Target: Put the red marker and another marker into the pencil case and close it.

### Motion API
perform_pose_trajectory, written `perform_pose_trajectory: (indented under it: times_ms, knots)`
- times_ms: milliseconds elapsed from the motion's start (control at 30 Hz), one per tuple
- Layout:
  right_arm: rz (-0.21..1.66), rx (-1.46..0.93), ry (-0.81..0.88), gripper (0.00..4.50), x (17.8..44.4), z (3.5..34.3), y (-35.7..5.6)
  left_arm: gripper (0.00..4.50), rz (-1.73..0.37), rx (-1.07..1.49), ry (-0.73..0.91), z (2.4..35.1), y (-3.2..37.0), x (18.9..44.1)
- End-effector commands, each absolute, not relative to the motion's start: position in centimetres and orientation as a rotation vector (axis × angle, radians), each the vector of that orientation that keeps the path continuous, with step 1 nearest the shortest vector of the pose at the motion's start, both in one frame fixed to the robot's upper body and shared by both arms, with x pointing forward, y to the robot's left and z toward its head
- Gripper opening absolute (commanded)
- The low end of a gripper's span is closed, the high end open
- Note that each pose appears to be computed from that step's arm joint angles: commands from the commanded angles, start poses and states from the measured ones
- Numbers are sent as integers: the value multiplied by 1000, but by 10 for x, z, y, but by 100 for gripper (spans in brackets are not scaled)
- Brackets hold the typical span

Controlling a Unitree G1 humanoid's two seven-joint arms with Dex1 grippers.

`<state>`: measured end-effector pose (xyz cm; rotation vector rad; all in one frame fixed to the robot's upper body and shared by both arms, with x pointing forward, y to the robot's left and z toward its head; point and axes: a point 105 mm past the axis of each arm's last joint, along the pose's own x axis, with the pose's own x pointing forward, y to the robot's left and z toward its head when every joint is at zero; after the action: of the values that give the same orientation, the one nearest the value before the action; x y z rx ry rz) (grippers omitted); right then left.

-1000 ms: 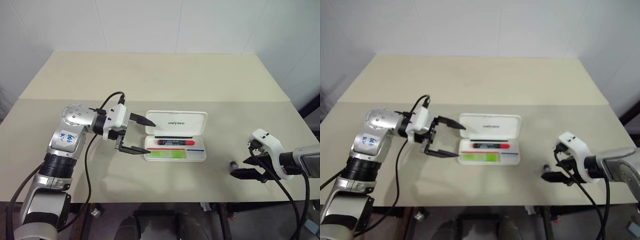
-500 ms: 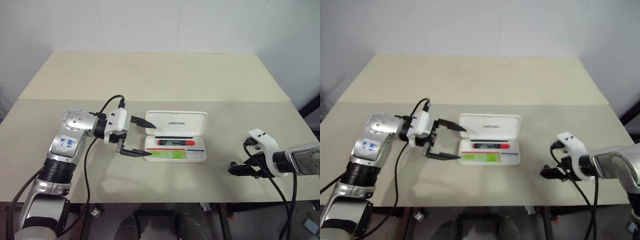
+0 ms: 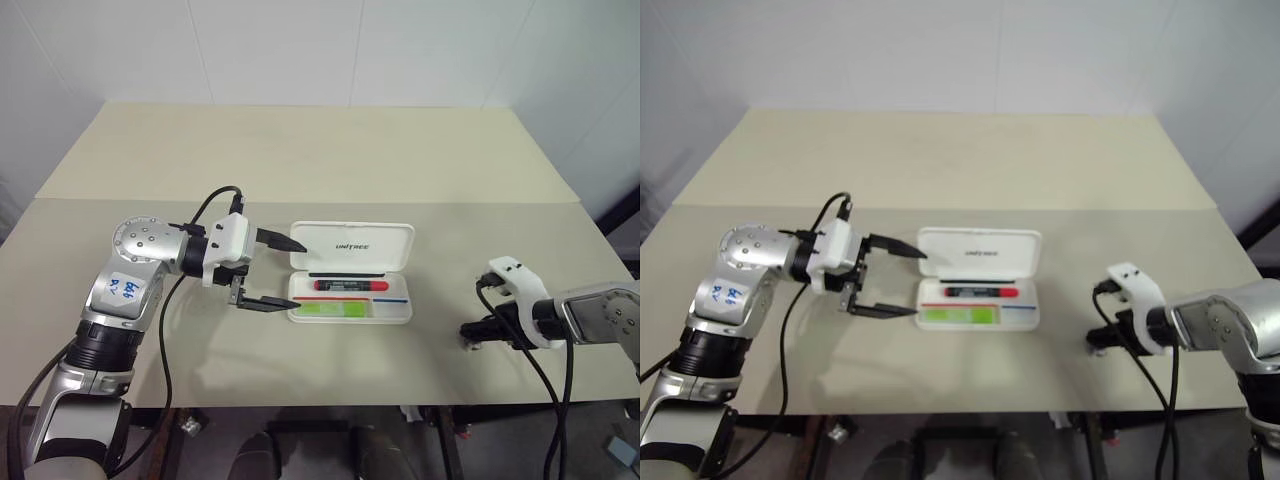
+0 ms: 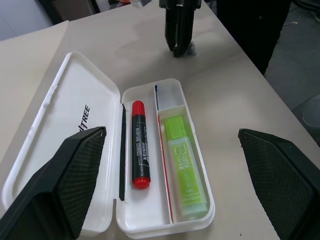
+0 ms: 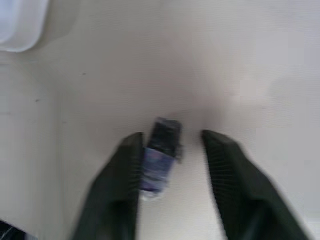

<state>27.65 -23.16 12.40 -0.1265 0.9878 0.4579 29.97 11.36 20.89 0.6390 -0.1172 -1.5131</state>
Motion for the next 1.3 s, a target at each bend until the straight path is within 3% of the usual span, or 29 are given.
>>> perform_pose_trajectory:
  times_ms: [33, 67, 233, 533, 867, 1300]
  knots:
    - [440, -140, 992, 48, 277, 127, -236, 450, -1499, 654, -179, 223, 115, 296]
    - [438, -141, 992, 30, 277, 127, -236, 450, -1498, 655, -182, 224, 115, 297]
    - [464, -200, 948, 30, 281, 135, -234, 450, -1498, 656, -187, 225, 115, 298]
    - [874, -446, 688, 30, 290, 182, -189, 450, -1485, 670, -177, 225, 121, 298]
    - [1140, -651, 632, 30, 298, 178, -142, 450, -1455, 664, -171, 228, 127, 294]
    - [1232, -829, 596, 30, 318, 162, -119, 450, -1414, 658, -154, 228, 131, 287]
